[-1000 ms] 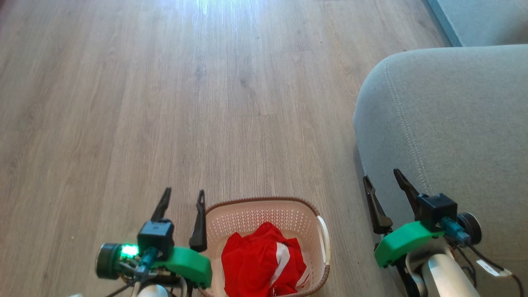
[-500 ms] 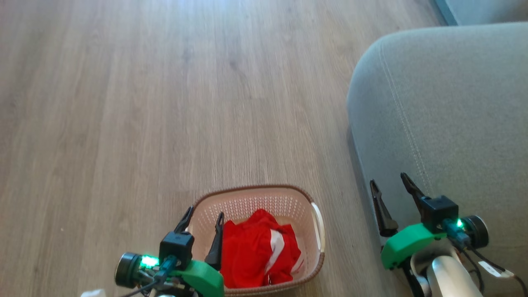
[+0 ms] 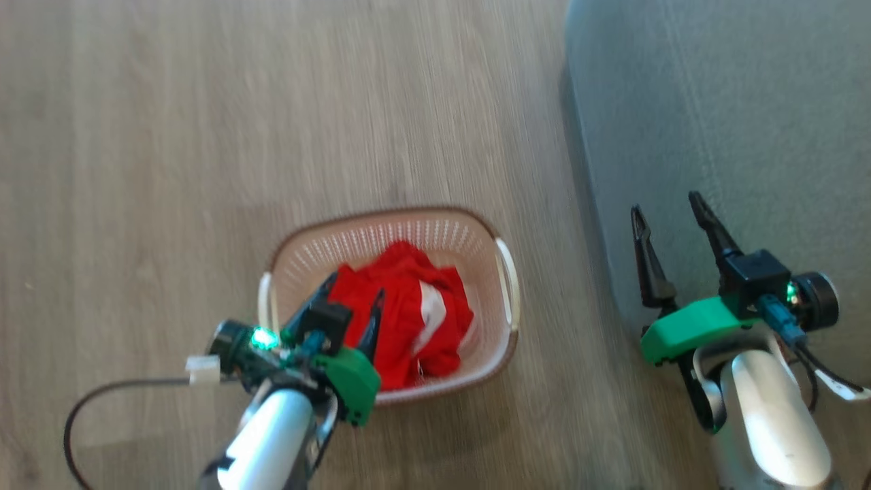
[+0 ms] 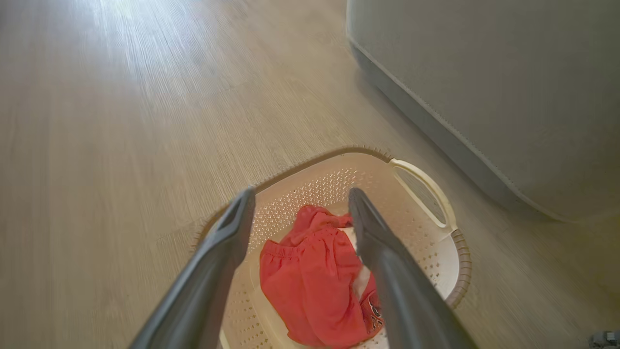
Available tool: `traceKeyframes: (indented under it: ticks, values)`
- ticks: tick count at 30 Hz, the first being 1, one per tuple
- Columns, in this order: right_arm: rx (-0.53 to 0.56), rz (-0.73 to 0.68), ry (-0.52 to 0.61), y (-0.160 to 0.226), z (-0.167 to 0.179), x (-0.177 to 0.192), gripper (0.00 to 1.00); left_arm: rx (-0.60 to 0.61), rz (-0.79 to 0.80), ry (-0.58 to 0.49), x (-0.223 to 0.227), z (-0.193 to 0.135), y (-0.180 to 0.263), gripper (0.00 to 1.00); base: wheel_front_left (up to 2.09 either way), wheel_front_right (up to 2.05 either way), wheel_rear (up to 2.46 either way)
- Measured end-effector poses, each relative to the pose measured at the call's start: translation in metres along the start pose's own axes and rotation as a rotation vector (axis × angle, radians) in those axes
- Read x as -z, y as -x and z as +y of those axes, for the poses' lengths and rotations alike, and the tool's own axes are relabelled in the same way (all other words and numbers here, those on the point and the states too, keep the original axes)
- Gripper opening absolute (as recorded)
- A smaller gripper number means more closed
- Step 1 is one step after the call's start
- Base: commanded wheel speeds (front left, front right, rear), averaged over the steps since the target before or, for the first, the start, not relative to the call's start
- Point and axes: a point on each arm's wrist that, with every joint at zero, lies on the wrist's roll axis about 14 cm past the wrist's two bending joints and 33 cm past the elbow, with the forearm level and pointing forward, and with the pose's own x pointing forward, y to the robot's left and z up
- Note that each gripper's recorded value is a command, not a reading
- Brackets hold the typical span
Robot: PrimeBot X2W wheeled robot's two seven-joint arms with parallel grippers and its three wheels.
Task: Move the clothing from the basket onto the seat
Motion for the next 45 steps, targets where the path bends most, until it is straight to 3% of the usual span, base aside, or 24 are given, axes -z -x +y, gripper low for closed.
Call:
traceKeyframes:
  ticks: [10,20,28,38,39,40,41,45]
  values:
    - [0.007,0.064,0.026,-0.034,-0.008,0.039,1.0,0.191,0.288,-0.062,0.102,-0.016,-0.062,1.0,0.0,0.0,0.0]
    - [0.0,0.137,0.023,-0.045,-0.01,0.076,1.0,0.333,0.535,-0.047,0.192,-0.038,-0.077,1.0,0.0,0.0,0.0]
    - [0.014,0.216,0.02,-0.04,-0.016,0.108,1.0,0.362,0.608,-0.054,0.228,-0.055,-0.101,1.0,0.0,0.0,0.0]
    - [0.026,0.228,0.017,-0.036,-0.02,0.111,1.0,0.326,0.713,-0.105,0.248,-0.049,-0.107,1.0,0.0,0.0,0.0]
    - [0.029,0.225,0.013,-0.036,-0.02,0.11,1.0,0.327,0.726,-0.108,0.249,-0.048,-0.106,0.96,0.0,0.0,0.0]
    - [0.031,0.224,0.012,-0.036,-0.021,0.11,1.0,0.326,0.747,-0.106,0.251,-0.048,-0.104,0.42,0.0,0.0,0.0]
    - [0.031,0.224,0.013,-0.036,-0.021,0.109,1.0,0.324,0.766,-0.1,0.253,-0.048,-0.103,0.0,0.0,0.0,0.0]
    - [0.031,0.223,0.012,-0.037,-0.021,0.109,1.0,0.332,0.795,-0.095,0.257,-0.047,-0.099,0.0,0.0,0.0,0.0]
